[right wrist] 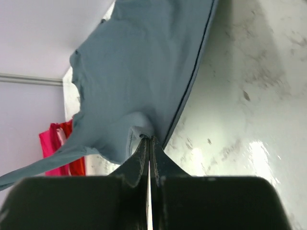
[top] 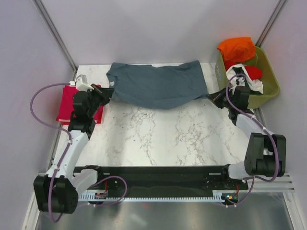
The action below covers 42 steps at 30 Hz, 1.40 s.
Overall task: Fold and stack the t-shirts
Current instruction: Flatten the tshirt out, then fold the tshirt
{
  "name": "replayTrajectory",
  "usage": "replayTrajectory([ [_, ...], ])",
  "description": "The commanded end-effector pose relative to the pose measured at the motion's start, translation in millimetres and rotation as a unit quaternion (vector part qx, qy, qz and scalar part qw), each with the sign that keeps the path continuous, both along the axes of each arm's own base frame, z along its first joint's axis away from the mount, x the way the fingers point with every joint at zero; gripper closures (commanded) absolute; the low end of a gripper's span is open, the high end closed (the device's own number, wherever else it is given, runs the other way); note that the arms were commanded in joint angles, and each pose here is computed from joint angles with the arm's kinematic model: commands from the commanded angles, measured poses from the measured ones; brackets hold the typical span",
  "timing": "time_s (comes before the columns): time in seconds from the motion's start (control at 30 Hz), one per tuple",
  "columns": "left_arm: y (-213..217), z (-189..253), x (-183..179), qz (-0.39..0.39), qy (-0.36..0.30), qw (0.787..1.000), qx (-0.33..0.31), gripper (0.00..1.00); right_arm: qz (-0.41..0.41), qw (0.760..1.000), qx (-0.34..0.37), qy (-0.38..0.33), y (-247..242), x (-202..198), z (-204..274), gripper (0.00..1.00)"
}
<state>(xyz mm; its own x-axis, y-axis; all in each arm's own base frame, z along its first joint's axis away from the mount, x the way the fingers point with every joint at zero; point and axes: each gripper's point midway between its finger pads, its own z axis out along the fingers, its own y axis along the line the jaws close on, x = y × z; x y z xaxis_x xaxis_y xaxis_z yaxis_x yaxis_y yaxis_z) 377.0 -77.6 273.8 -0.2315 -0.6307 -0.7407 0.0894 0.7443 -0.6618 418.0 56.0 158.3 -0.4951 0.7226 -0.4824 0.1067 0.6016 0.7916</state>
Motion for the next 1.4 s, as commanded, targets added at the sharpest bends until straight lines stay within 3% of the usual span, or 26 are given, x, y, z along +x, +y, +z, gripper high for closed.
replayTrajectory([
  [0.0,4,13,-29,0.015,-0.018,1.0,-0.015,0.98,-0.018,0.998,-0.052,-0.028,-11,-19,6,1.0],
  [0.07,10,16,-46,0.03,-0.024,0.999,-0.019,0.98,-0.024,0.997,-0.074,-0.017,-15,-37,-1,1.0],
  [0.33,2,-49,-81,0.004,0.033,0.999,-0.028,0.98,-0.1,0.986,-0.13,0.024,-50,-85,-22,1.0],
  [0.67,11,-110,-104,0.025,0.118,0.993,-0.009,0.98,-0.07,0.986,-0.136,0.061,-40,-120,-56,1.0],
  [0.93,21,-105,-92,0.056,0.111,0.992,-0.006,0.98,-0.078,0.983,-0.149,0.08,-46,-119,-73,1.0],
  [1.37,32,-35,-34,0.095,0.061,0.994,0.0,0.98,-0.104,0.981,-0.147,0.065,-58,-79,-60,1.0],
])
